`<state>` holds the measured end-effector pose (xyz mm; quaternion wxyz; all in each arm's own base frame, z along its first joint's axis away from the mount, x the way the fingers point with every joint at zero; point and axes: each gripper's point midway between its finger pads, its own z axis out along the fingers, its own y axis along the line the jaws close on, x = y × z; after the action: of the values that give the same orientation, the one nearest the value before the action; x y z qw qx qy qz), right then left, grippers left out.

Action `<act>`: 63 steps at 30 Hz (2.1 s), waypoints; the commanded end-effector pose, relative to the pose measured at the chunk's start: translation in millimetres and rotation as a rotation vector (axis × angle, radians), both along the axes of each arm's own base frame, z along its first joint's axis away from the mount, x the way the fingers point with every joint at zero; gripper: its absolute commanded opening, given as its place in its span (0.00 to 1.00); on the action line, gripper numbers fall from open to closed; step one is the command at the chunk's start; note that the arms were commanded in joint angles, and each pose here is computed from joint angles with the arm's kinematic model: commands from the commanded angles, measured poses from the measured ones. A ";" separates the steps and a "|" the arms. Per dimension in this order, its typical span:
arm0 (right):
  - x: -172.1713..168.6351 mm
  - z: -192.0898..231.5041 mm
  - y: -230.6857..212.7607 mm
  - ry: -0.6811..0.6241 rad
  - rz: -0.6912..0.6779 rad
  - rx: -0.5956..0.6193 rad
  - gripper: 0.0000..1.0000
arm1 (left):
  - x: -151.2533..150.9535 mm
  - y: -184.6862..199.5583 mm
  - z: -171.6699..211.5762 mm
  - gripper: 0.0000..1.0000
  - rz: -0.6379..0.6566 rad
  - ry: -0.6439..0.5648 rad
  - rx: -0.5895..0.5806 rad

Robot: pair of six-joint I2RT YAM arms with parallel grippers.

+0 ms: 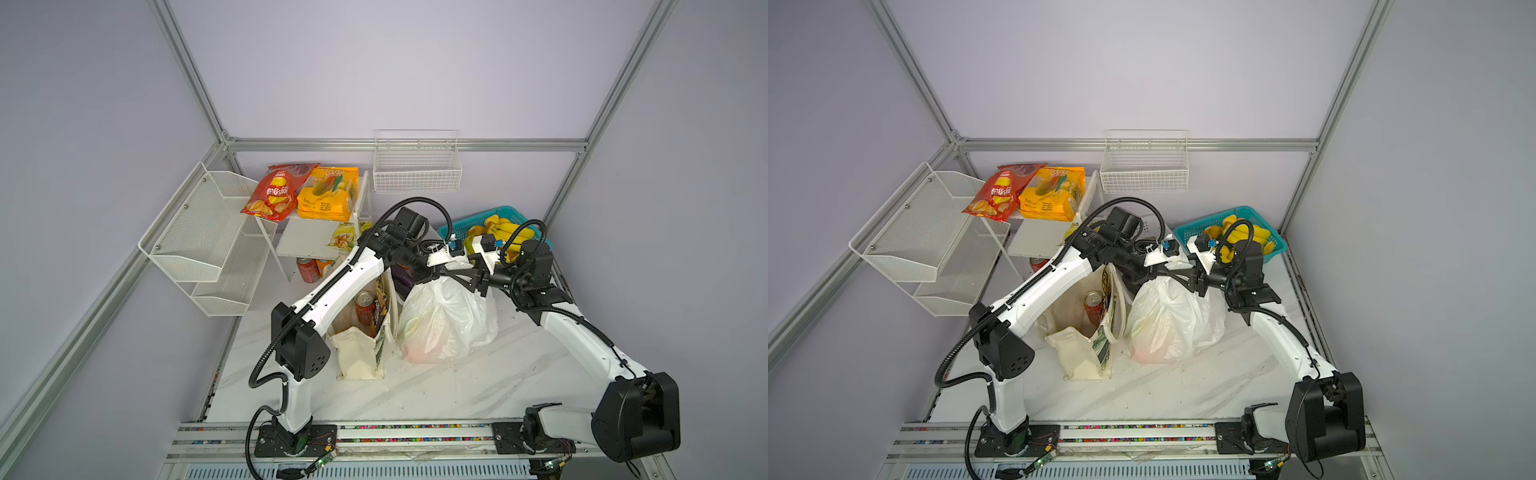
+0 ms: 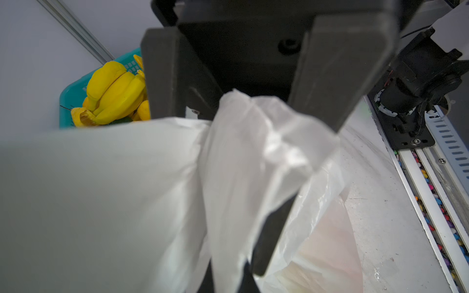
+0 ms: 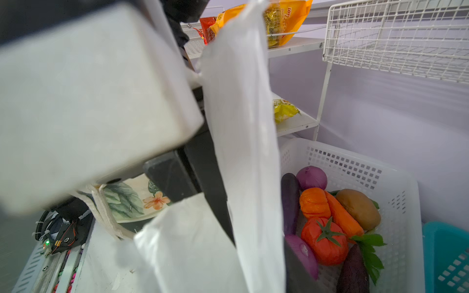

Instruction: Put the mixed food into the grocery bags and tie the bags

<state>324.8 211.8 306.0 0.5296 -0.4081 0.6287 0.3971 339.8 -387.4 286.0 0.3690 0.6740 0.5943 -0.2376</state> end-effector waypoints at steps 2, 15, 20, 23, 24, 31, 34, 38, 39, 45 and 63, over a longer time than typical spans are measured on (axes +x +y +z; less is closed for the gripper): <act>-5.7 6.4 0.5 -0.047 0.017 0.010 0.44 | 1.0 -3.5 37.4 0.03 -0.020 -0.092 -0.051; -0.4 3.0 -2.2 -0.046 -0.021 -0.002 0.07 | 0.8 6.5 44.9 0.37 0.020 -0.085 -0.053; -0.8 3.8 -1.3 -0.037 -0.013 0.010 0.05 | -1.5 21.9 69.8 0.54 0.063 -0.016 -0.166; -2.5 2.5 -0.9 -0.023 -0.010 0.023 0.05 | -0.7 29.1 86.1 0.67 0.087 0.050 -0.259; -2.7 0.8 -0.9 -0.014 -0.009 0.025 0.05 | 0.9 29.8 91.0 0.69 0.098 0.068 -0.287; -9.4 -1.7 -1.7 0.004 -0.013 0.046 0.05 | 2.3 18.0 121.7 0.78 0.120 0.262 -0.459; -11.6 -2.5 -1.1 0.009 -0.007 0.047 0.06 | 8.6 11.8 126.6 0.82 0.129 0.310 -0.493; -14.1 -1.5 1.2 0.009 0.002 0.050 0.06 | 16.2 2.0 127.0 0.85 0.123 0.357 -0.506; -15.0 -1.4 1.5 0.008 0.003 0.050 0.06 | 17.2 -0.2 126.3 0.86 0.120 0.364 -0.507; -15.9 -2.2 1.1 0.014 -0.007 0.049 0.06 | 14.1 -17.2 121.3 0.79 0.083 0.391 -0.513; 3.8 -11.1 -9.8 0.078 -0.156 0.050 0.17 | 21.1 -8.2 120.5 0.00 0.118 0.343 -0.584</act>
<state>328.2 204.3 295.5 0.5378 -0.3430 0.6632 0.3916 368.4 -410.7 369.1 0.4057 0.4564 0.6248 -0.4865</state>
